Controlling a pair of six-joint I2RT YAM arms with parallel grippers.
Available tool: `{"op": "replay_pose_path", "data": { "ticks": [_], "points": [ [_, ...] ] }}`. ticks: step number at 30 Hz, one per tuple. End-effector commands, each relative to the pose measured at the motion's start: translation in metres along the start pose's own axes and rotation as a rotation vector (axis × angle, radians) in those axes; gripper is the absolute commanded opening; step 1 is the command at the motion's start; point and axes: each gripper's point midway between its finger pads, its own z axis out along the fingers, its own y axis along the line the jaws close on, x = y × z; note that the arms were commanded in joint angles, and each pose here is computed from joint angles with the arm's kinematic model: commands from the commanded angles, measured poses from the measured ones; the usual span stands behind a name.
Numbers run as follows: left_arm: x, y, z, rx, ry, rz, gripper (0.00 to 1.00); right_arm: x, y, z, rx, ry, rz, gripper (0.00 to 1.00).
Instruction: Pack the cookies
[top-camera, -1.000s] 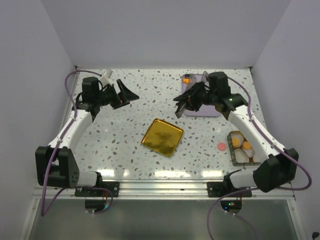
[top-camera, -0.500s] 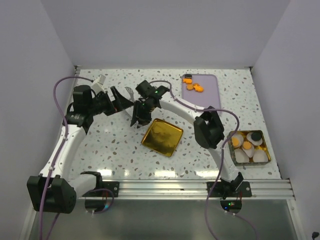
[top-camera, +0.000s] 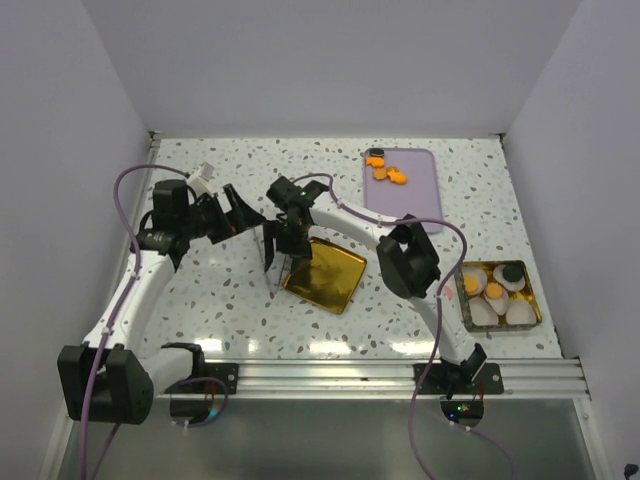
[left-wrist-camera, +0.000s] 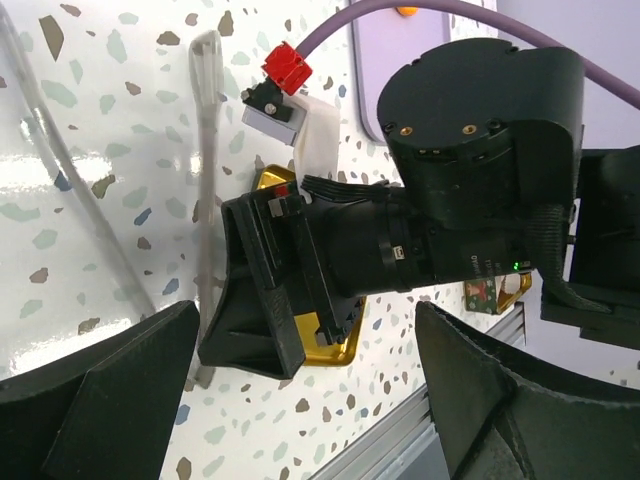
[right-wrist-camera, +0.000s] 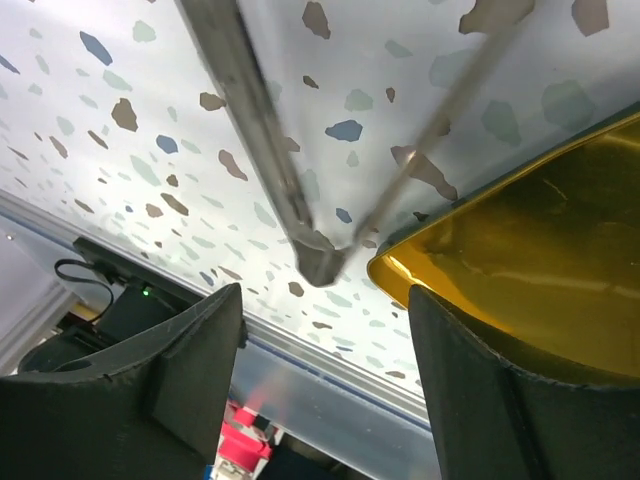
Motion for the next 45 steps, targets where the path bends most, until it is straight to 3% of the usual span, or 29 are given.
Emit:
{"op": "replay_pose_path", "data": {
  "ticks": [1,5,7,8,12,15,18,21,31,39,45],
  "points": [
    [-0.006,0.002,0.002,0.002,-0.019,0.019,0.95,-0.004,0.010,-0.026,-0.025,-0.044,-0.065,0.72],
    [-0.010,0.000,0.001,0.003,-0.026,0.024,0.95,-0.024,-0.002,-0.095,0.013,-0.216,-0.089,0.73],
    [-0.008,0.001,0.002,0.002,-0.020,0.021,0.95,-0.038,-0.059,-0.121,0.164,-0.285,-0.009,0.73],
    [-0.007,0.001,0.003,0.003,-0.016,0.021,0.95,-0.038,-0.073,-0.159,0.173,-0.365,0.017,0.73],
    [-0.003,0.003,0.005,0.009,0.001,0.015,0.95,-0.026,-0.209,-0.220,0.295,-0.483,0.328,0.72],
    [0.000,0.006,0.009,0.012,0.018,0.015,0.95,0.002,-0.285,-0.241,0.367,-0.500,0.513,0.71],
    [0.005,0.011,0.014,0.017,0.041,0.011,0.95,0.037,-0.333,-0.245,0.455,-0.451,0.646,0.70],
    [0.008,0.012,0.018,0.029,0.057,0.004,0.95,0.059,-0.367,-0.233,0.434,-0.400,0.783,0.69],
    [0.011,0.016,0.022,0.037,0.072,0.016,0.94,0.058,-0.401,-0.215,0.451,-0.367,0.833,0.63],
    [0.012,0.018,0.022,0.031,0.073,0.029,0.94,0.057,-0.420,-0.173,0.463,-0.311,0.852,0.56],
    [0.015,0.020,0.022,0.027,0.078,0.029,0.94,0.044,-0.421,-0.172,0.436,-0.354,0.847,0.37]
  ]
}}
